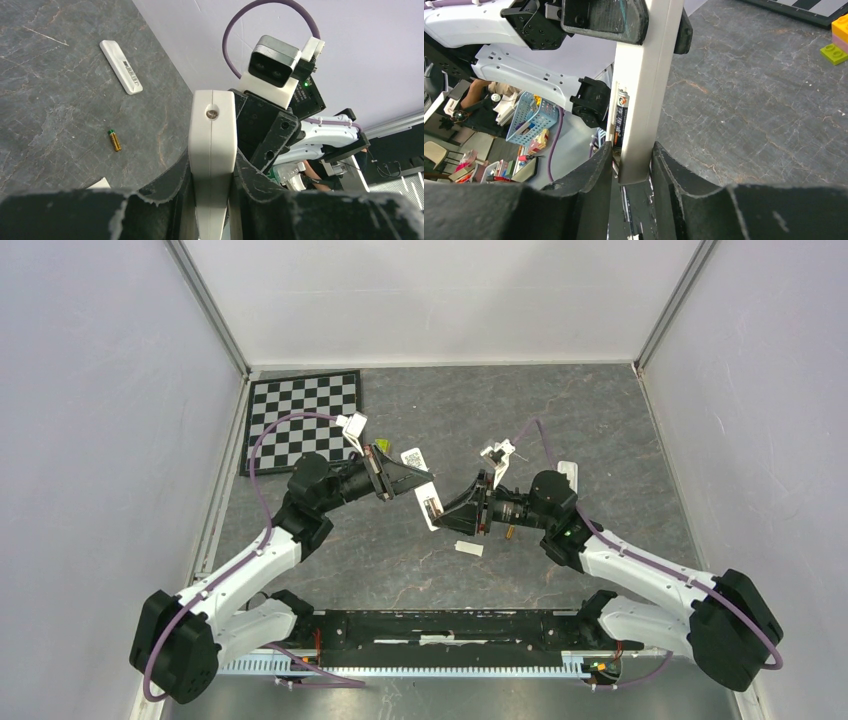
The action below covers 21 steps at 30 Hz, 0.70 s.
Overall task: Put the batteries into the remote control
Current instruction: Load the battery into the remote control.
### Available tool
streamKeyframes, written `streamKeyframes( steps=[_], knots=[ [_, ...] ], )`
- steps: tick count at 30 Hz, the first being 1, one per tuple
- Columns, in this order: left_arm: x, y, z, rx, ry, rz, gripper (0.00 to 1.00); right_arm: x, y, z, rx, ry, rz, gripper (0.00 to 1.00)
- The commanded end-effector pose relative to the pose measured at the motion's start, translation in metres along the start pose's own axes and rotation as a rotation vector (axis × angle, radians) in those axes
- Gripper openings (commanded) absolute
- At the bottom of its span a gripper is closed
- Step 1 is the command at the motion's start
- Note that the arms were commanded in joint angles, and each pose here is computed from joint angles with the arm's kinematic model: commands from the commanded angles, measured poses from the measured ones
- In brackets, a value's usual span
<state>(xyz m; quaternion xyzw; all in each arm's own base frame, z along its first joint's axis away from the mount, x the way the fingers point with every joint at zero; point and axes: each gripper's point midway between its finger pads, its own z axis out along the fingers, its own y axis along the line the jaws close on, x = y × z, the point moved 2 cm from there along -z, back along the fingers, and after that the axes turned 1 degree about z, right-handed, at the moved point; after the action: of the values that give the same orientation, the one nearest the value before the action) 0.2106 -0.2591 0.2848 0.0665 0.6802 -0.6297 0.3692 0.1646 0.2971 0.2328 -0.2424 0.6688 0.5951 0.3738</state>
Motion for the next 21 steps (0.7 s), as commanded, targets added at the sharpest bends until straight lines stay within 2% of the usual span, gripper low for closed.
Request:
streamKeyframes(
  steps=[1,6,8,10,15,21],
  knots=[
    [-0.006,-0.028,-0.003,0.104,-0.013,0.034,0.02,-0.004,-0.008,0.003,0.039,-0.011,-0.022,0.42],
    [-0.003,-0.023,-0.004,0.093,-0.005,0.037,0.02,-0.009,-0.004,0.0,0.04,-0.028,-0.032,0.59],
    [-0.002,-0.02,-0.004,0.082,-0.005,0.043,0.02,-0.011,-0.002,-0.004,0.04,-0.045,-0.045,0.73],
    [-0.001,-0.017,-0.005,0.065,-0.003,0.052,0.02,-0.017,-0.001,-0.009,0.052,-0.077,-0.061,0.79],
    [0.002,-0.01,-0.011,0.019,-0.012,0.085,0.02,-0.025,-0.014,-0.021,0.173,-0.085,-0.078,0.81],
    [0.006,-0.003,-0.019,-0.029,-0.015,0.135,0.02,-0.028,-0.07,-0.057,0.607,-0.063,-0.088,0.75]
  ],
)
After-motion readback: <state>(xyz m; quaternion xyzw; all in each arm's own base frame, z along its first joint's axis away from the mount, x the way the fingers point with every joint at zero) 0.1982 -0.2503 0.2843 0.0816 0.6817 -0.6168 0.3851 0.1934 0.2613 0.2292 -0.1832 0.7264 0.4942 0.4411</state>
